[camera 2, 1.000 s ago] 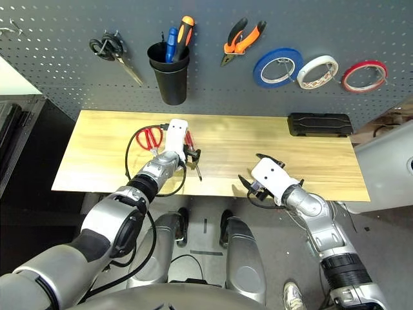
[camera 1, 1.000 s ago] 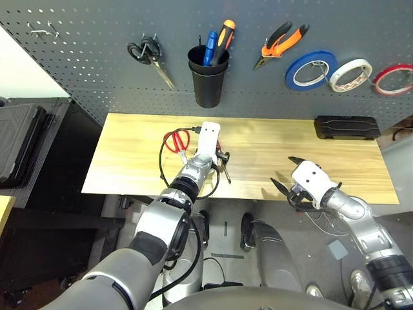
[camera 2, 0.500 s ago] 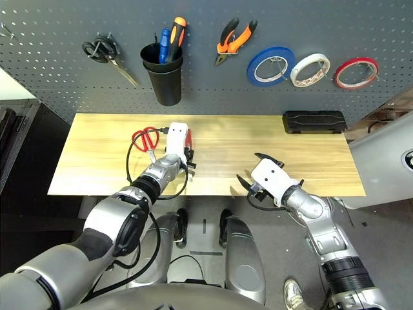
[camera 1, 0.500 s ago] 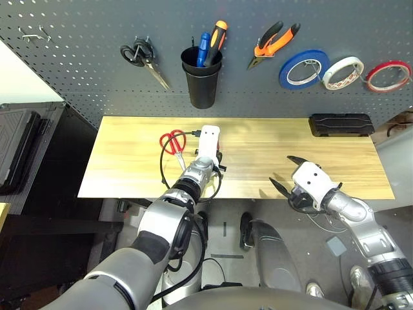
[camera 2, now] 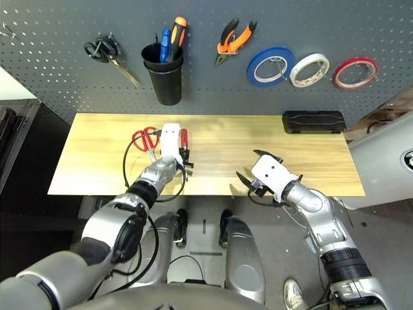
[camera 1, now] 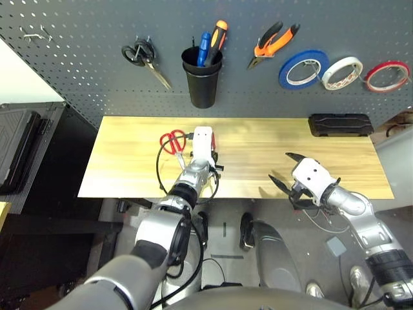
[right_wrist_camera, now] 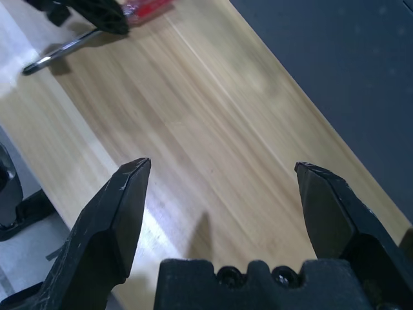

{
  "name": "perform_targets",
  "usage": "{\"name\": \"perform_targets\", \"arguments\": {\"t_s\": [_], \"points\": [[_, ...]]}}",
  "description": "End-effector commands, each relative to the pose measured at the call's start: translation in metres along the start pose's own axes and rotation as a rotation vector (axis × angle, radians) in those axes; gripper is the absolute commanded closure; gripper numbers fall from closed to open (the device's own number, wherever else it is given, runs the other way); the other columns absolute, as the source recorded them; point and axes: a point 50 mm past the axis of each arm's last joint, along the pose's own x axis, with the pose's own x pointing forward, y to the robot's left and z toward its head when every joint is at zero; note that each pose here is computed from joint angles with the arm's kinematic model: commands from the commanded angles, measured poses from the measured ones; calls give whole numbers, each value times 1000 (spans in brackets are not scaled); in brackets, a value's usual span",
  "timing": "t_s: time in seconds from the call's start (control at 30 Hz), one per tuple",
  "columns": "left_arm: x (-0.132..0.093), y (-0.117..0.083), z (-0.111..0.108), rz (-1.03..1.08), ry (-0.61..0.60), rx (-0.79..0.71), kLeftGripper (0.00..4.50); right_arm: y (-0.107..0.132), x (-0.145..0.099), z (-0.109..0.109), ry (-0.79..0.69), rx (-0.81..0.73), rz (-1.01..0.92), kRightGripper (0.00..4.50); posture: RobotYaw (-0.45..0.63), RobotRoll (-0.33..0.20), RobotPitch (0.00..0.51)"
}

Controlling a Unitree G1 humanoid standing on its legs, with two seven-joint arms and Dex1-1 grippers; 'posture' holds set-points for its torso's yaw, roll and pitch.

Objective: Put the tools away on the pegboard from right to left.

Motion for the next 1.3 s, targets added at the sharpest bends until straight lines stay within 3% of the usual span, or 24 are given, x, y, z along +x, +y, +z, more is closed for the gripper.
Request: {"name": "perform_targets", "arguments": {"t_s": [0.03,0.23,0.6,0.83,1.0,1.3], "points": [[-15,-1,-7,23,7,-13,3719,4,2,-7,9,15,49,0,249,0,247],[-43,16,0,111,-69,-92,3719,-2,13,-9,-21,36,55,0,331,0,269],[-87,28,34,178,-307,-191,3719,-18,34,-12,-49,79,33,0,435,0,272],[-123,44,74,221,-634,-168,3719,-34,40,-1,-170,75,-18,0,461,0,266],[-150,42,112,182,-853,-119,3719,-51,32,4,-273,124,-16,0,460,0,263],[-174,21,173,49,-1042,-23,3719,-80,-11,4,-434,154,-12,0,386,0,254]]}}
